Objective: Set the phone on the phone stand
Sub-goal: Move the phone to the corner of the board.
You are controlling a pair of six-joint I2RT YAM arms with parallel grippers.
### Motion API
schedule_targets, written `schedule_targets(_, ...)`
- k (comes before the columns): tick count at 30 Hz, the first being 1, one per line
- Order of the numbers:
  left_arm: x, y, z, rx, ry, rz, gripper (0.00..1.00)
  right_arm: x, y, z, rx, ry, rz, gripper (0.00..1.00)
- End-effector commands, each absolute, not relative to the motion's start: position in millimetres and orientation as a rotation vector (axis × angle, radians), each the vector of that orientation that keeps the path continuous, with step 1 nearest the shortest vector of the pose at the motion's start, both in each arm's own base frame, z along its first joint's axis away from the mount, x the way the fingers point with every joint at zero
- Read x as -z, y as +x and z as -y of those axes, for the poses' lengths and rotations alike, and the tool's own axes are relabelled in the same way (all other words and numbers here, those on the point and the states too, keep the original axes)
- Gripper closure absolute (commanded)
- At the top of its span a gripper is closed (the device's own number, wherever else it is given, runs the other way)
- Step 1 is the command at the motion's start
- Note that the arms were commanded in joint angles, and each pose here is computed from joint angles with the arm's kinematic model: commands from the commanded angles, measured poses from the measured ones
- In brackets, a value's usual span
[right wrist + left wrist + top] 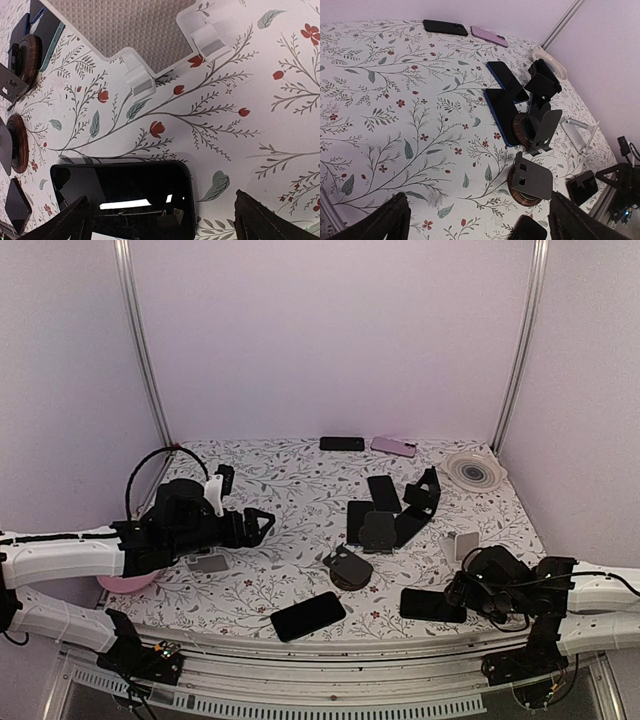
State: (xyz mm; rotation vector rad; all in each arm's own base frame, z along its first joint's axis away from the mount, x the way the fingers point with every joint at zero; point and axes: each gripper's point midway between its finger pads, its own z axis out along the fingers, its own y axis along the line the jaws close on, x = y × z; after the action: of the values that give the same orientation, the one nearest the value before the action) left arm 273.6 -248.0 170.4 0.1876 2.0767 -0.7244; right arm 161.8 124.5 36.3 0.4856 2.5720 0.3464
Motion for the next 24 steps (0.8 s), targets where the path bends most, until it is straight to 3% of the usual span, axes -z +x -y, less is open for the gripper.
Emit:
schedule_targets(1, -174, 269, 252, 0.748, 0.202, -2.054, 0.03, -34, 159, -136, -0.44, 0.523, -2.583, 0.01)
schedule_targets(9, -175, 270, 252, 0.747, 0.201, -2.051, 0.03, -13, 145, -179, -0.62, 0.419, -2.727, 0.01)
schedule_targets(15, -174, 270, 252, 0.741, 0.205, -2.053, 0.03, -34, 129, -232, -0.791, 0.331, -2.718, 0.01)
schedule_targets(24, -177, 269, 250, 0.741, 0.209, -2.045, 0.03, -58, 162, -220, -0.44, 0.101, -2.584, 0.01)
